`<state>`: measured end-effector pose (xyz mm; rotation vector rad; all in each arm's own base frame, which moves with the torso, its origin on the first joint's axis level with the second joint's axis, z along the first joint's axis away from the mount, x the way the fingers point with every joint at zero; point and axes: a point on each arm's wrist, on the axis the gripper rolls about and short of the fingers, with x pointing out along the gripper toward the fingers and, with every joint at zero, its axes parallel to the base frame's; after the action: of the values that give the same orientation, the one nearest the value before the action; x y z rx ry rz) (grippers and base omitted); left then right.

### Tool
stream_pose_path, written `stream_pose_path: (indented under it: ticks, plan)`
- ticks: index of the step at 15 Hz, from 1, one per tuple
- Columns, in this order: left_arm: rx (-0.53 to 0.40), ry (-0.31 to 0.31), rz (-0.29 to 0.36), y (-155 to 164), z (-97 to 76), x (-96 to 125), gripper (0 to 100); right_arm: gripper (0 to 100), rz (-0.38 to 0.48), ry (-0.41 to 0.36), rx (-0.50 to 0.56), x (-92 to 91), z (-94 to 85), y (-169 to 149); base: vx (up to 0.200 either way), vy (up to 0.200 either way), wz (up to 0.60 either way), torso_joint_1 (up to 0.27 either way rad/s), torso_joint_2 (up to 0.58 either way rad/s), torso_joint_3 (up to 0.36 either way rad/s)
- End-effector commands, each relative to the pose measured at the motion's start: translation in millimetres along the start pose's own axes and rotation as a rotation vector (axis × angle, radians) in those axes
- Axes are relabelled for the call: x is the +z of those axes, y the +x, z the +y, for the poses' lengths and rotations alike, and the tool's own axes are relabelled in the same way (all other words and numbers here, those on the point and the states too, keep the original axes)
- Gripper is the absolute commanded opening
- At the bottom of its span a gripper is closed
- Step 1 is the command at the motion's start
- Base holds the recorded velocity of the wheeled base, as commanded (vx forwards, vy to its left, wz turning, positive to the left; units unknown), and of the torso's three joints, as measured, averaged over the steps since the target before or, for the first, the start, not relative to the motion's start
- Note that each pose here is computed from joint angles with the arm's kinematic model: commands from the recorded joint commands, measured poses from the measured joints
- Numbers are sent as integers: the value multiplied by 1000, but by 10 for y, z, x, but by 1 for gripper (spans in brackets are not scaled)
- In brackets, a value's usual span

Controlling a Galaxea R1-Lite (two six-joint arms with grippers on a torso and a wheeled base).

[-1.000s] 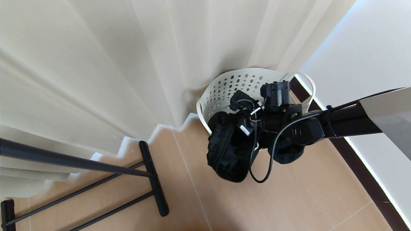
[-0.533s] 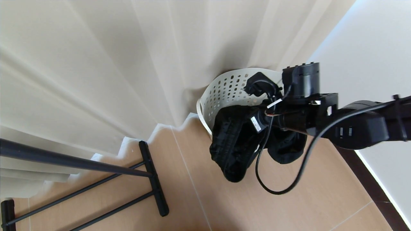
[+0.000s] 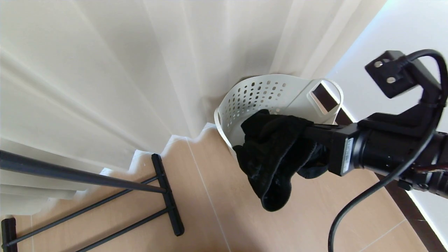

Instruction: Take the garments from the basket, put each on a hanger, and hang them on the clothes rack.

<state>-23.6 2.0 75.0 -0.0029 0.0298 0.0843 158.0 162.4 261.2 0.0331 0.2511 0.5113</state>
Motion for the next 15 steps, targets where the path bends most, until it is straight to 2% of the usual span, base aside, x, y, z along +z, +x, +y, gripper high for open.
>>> stream_pose_path:
  ticks: [1, 5, 10, 15]
  plan:
    - [2, -3, 1, 1, 0, 0, 100, 0, -49, 21, 33, -35, -22, -182, 0, 0, 0, 0, 0, 0]
    - [2, -13, -1, -1, 0, 4, 100, 0, -47, 17, 33, -93, -3, -93, 0, 0, 0, 0, 0, 0]
    - [-1, -11, 1, 1, 0, 0, 100, 0, -58, 19, 33, -74, -9, -120, 0, 0, 0, 0, 0, 0]
    - [-3, -14, -1, -1, -1, 4, 100, 0, -51, 13, 30, -85, -9, -115, 0, 0, 0, 0, 1, 147]
